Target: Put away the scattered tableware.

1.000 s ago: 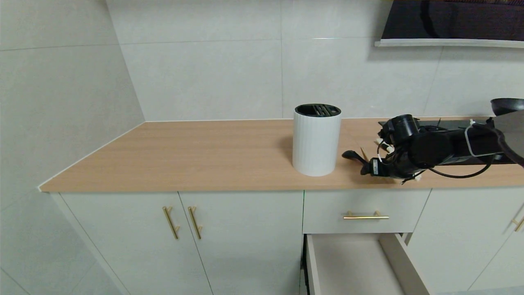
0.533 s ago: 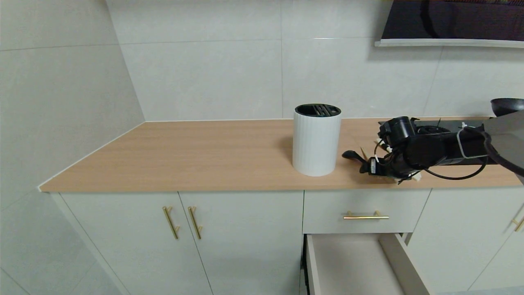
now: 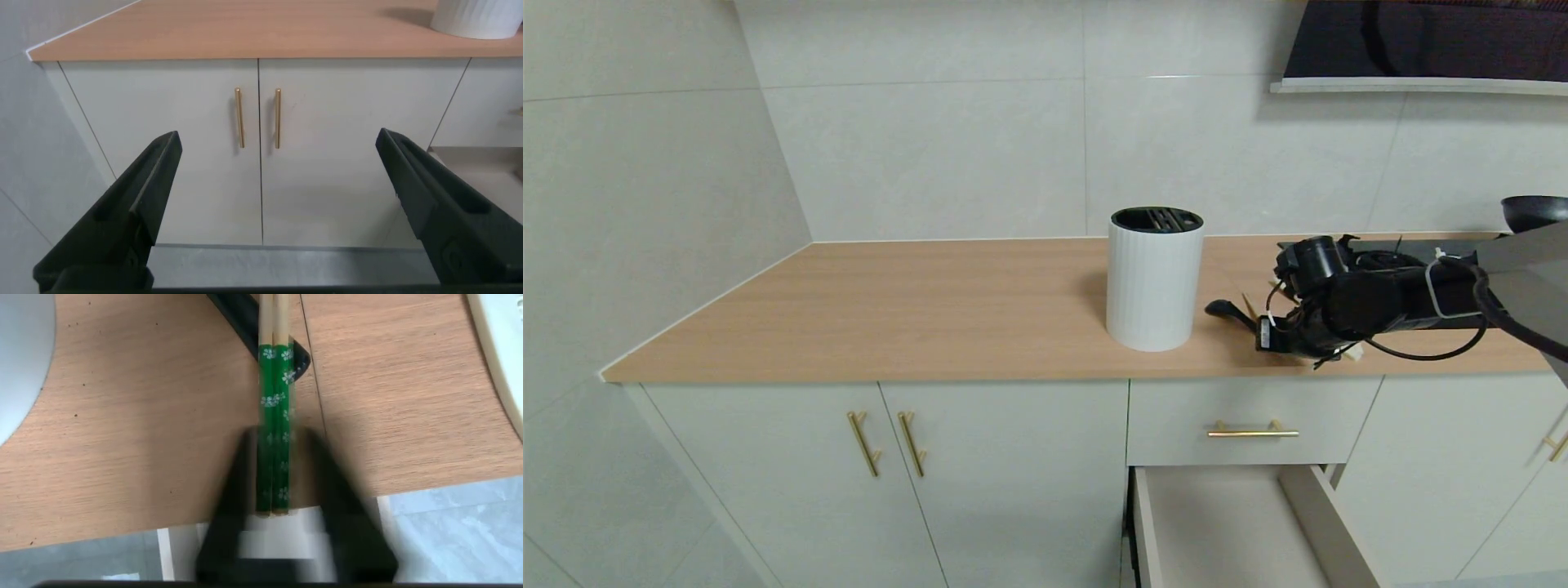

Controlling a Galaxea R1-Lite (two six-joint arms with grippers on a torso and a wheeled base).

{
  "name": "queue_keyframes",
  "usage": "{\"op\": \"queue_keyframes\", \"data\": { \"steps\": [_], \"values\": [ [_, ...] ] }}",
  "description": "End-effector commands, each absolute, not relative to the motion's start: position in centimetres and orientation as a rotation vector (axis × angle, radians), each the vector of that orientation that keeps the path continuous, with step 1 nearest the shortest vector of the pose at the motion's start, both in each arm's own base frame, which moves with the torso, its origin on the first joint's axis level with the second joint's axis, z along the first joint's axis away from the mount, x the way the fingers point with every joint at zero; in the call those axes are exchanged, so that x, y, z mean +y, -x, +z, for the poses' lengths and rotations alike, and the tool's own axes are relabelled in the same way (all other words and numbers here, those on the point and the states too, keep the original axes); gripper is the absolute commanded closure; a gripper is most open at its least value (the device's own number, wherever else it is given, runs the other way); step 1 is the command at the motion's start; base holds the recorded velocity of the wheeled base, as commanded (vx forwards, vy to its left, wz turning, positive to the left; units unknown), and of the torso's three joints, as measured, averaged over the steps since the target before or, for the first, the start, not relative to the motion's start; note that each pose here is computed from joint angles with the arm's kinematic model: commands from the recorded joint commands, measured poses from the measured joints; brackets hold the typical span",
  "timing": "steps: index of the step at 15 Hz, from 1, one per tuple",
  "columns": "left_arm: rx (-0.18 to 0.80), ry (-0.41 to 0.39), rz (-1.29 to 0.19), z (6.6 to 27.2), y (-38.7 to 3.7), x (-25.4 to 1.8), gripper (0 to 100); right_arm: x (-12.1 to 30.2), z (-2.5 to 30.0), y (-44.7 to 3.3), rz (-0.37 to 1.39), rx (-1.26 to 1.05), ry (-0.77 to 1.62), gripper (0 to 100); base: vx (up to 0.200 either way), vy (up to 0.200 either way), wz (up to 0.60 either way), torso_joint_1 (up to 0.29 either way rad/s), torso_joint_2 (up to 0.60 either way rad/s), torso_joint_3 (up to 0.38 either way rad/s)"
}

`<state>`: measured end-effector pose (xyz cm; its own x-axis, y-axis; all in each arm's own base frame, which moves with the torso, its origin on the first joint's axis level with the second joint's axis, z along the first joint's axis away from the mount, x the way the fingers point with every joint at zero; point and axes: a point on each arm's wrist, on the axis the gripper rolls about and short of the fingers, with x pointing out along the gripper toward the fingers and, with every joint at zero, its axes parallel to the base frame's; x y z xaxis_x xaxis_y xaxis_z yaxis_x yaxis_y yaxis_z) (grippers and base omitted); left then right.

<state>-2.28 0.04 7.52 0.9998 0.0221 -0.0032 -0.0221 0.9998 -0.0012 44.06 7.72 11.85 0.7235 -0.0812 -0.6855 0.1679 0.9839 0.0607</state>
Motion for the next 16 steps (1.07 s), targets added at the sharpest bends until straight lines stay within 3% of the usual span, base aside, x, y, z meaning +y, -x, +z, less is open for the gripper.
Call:
{"op": "queue_keyframes", "data": {
  "steps": [1, 5, 8, 10, 11, 12, 16],
  "values": [
    [0.003, 0.002, 0.023, 7.5, 2.3, 0.0, 0, 7.7, 11.8, -44.1, -0.137, 0.75, -0.122, 100, 0.0, 0.0, 0.0, 0.0, 0.0, 0.0],
    [0.003, 0.002, 0.021, 7.5, 2.3, 0.0, 0, 7.7, 12.2, -43.9, -0.136, 0.746, -0.122, 100, 0.0, 0.0, 0.0, 0.0, 0.0, 0.0],
    [0.003, 0.002, 0.023, 7.5, 2.3, 0.0, 0, 7.3, 15.1, -42.0, -0.136, 0.708, -0.141, 100, 0.0, 0.0, 0.0, 0.0, 0.0, 0.0],
    [0.003, 0.002, 0.023, 7.5, 2.3, 0.0, 0, 6.7, 19.6, -37.2, -0.11, 0.65, -0.154, 100, 0.0, 0.0, 0.0, 0.0, 0.0, 0.0],
    [0.003, 0.002, 0.023, 7.5, 2.3, 0.0, 0, 6.7, 20.0, -36.6, -0.106, 0.643, -0.154, 100, 0.0, 0.0, 0.0, 0.0, 0.0, 0.0],
    [0.005, 0.001, 0.023, 7.5, 2.3, 0.0, 0, 7.1, 22.4, -32.4, -0.06, 0.609, -0.152, 100, 0.0, 0.0, 0.0, 0.0, 0.0, 0.0],
    [0.003, 0.002, 0.023, 7.5, 2.3, 0.0, 0, 7.3, 24.0, -24.7, 0.016, 0.735, -0.103, 100, 0.0, 0.0, 0.0, 0.0, 0.0, 0.0]
  ]
}}
